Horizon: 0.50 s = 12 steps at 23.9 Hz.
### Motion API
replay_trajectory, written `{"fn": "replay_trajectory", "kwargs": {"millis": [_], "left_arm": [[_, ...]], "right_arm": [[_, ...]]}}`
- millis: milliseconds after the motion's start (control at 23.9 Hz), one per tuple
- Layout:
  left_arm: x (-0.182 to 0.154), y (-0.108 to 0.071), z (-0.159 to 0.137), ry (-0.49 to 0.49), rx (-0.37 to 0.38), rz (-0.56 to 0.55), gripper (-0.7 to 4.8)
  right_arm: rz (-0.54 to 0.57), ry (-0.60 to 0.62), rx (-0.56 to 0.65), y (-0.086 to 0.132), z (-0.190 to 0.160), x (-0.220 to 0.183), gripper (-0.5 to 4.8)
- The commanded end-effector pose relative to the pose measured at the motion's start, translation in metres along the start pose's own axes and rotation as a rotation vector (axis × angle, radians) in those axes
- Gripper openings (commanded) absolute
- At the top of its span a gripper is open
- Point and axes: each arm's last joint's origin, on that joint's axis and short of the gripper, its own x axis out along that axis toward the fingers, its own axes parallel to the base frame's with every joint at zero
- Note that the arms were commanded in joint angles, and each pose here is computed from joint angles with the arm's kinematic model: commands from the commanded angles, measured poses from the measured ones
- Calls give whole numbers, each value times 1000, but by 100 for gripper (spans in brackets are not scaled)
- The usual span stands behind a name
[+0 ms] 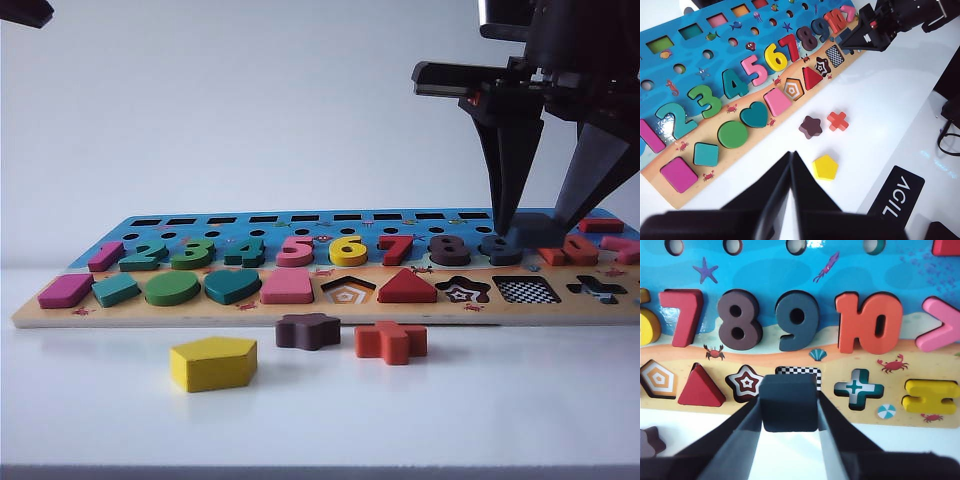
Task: Insert the cube into the slot.
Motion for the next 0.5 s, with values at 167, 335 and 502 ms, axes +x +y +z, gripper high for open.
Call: {"fn": "replay_trajectory", "kwargs": {"millis": [167, 335, 502], "left_arm": [[-1, -1, 2, -17, 13, -4, 10], [-1, -1, 2, -17, 13, -4, 10], [-1, -1, 2, -17, 13, -4, 9]], "right_arm": [[50, -10, 38, 1, -4, 9, 24], [46, -12, 37, 0, -7, 13, 20], [25, -22, 36, -1, -7, 14, 17]]}}
